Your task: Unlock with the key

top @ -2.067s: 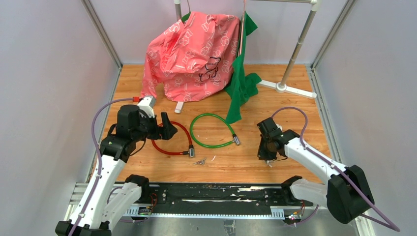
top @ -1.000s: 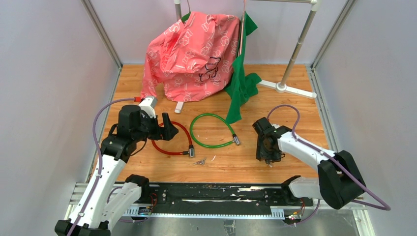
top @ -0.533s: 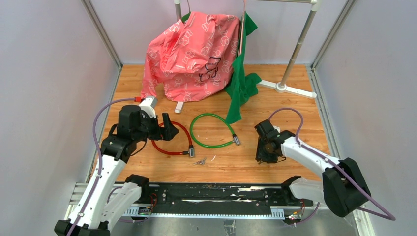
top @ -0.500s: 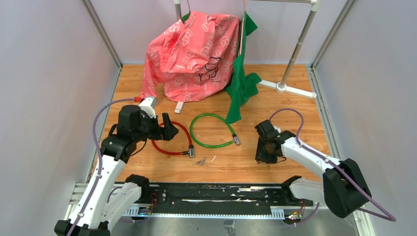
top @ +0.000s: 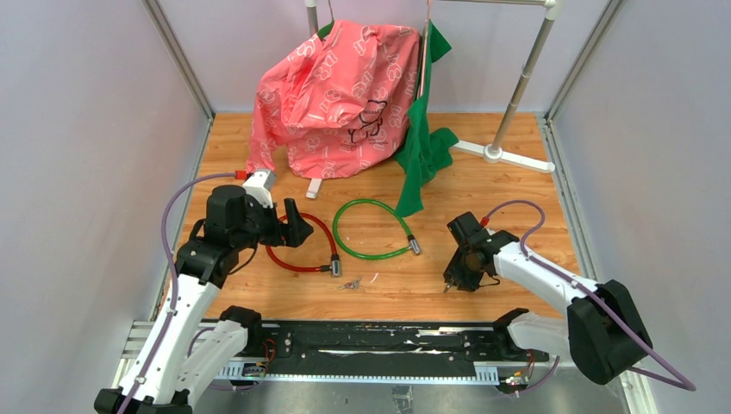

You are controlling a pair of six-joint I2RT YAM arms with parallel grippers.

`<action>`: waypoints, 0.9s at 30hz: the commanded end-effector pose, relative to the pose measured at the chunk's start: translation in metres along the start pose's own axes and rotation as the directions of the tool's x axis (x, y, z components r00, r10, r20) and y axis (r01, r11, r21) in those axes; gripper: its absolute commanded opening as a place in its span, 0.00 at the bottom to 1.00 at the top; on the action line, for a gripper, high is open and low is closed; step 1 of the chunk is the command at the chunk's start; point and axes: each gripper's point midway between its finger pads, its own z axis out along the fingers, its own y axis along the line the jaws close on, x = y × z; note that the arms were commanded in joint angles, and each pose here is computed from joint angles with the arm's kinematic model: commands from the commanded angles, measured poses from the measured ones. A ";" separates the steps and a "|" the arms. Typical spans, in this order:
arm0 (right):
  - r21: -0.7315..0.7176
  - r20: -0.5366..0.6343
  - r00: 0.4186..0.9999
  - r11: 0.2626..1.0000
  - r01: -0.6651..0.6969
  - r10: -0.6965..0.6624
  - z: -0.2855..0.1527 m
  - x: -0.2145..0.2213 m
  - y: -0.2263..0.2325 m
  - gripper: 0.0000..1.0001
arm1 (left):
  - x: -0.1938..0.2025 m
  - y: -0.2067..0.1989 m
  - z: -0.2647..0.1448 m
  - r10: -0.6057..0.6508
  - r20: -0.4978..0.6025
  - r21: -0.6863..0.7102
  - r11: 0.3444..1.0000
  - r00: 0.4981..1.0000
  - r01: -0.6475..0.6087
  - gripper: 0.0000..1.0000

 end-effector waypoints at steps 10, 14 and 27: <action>0.131 -0.013 0.999 0.990 -0.044 0.046 0.001 0.006 -0.019 0.38 | 0.000 -0.001 0.002 0.017 0.011 0.011 1.000 1.000 -0.017 0.95; 0.143 -0.010 0.999 0.989 -0.036 0.038 0.002 0.005 -0.015 0.38 | -0.001 -0.002 0.001 0.018 0.017 0.014 1.000 1.000 -0.018 0.95; 0.225 0.010 0.999 0.973 -0.049 0.048 0.010 0.005 -0.020 0.32 | -0.001 -0.004 0.001 0.022 0.019 0.023 0.999 1.000 -0.022 0.95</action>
